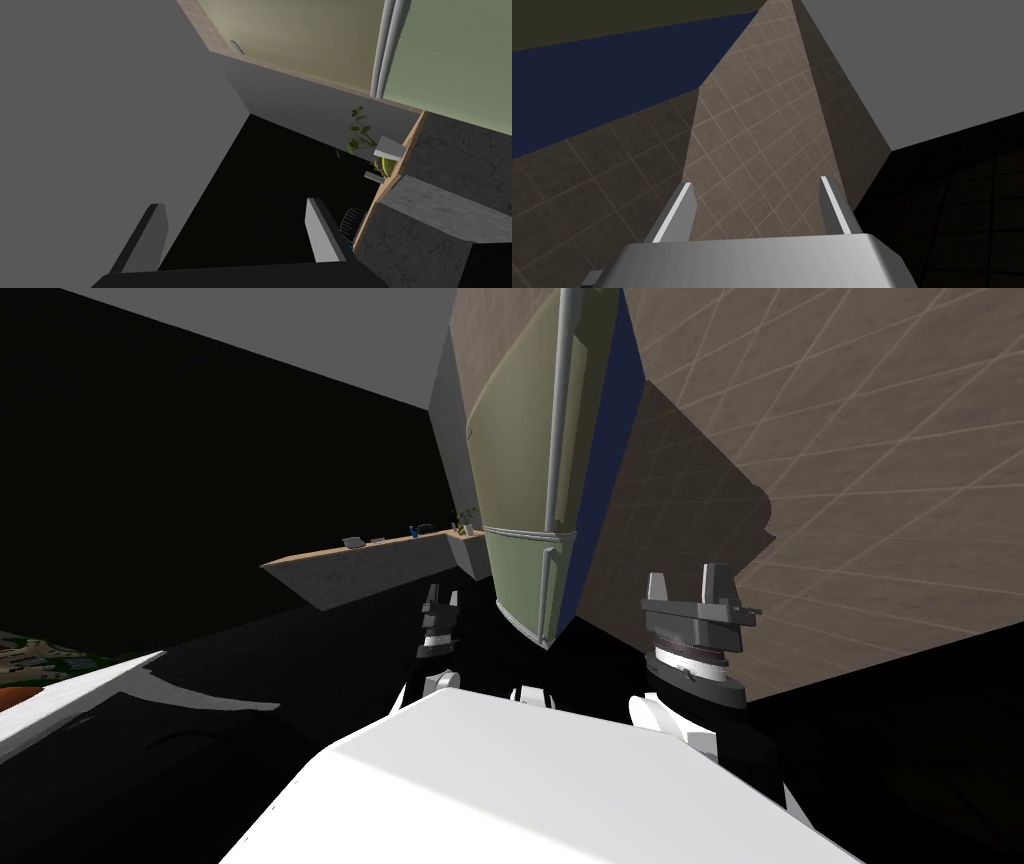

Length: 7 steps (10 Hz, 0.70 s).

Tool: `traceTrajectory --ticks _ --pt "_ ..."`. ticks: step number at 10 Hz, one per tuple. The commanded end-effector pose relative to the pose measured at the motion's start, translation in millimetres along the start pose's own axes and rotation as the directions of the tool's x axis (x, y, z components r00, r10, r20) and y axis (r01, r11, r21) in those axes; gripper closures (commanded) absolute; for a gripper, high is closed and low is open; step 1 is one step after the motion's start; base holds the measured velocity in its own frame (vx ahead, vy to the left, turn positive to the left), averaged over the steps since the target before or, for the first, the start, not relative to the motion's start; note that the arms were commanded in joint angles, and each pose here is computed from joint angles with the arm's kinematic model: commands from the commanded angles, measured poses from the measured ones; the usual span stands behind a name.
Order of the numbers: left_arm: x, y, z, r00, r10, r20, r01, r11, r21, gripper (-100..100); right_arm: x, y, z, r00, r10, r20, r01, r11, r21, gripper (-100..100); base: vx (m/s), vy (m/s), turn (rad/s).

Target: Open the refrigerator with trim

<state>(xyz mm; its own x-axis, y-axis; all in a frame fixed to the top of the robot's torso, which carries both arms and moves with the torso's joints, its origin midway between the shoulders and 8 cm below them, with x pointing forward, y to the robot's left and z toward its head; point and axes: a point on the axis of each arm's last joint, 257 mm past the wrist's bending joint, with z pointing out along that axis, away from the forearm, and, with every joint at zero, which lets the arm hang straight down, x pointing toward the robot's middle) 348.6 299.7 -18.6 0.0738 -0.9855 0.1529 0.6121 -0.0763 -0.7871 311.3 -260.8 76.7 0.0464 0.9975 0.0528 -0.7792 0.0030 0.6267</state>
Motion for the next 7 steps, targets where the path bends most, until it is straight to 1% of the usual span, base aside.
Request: traceTrajectory --ticks 1,4,7 --pt "0.2 3.6 4.8 0.9990 0.022 -0.038 -0.022 0.9996 -0.019 -100 0.0 -0.2 -0.1 1.000 0.000 0.000 0.000 1.000 0.001 0 0.013 -0.047 -0.012" --pt "-5.9 9.8 16.2 0.9971 0.044 -0.061 -0.047 0.9977 -0.049 -100 0.0 -0.3 -0.1 1.000 0.000 0.000 0.000 1.000 0.001 0 0.030 -0.084 -0.016" --pt "-18.2 15.3 32.2 0.9962 0.062 -0.060 -0.067 0.9945 -0.080 -100 0.0 -0.3 -0.1 1.000 0.000 0.000 0.000 1.000 0.001 0 0.047 -0.139 -0.022"
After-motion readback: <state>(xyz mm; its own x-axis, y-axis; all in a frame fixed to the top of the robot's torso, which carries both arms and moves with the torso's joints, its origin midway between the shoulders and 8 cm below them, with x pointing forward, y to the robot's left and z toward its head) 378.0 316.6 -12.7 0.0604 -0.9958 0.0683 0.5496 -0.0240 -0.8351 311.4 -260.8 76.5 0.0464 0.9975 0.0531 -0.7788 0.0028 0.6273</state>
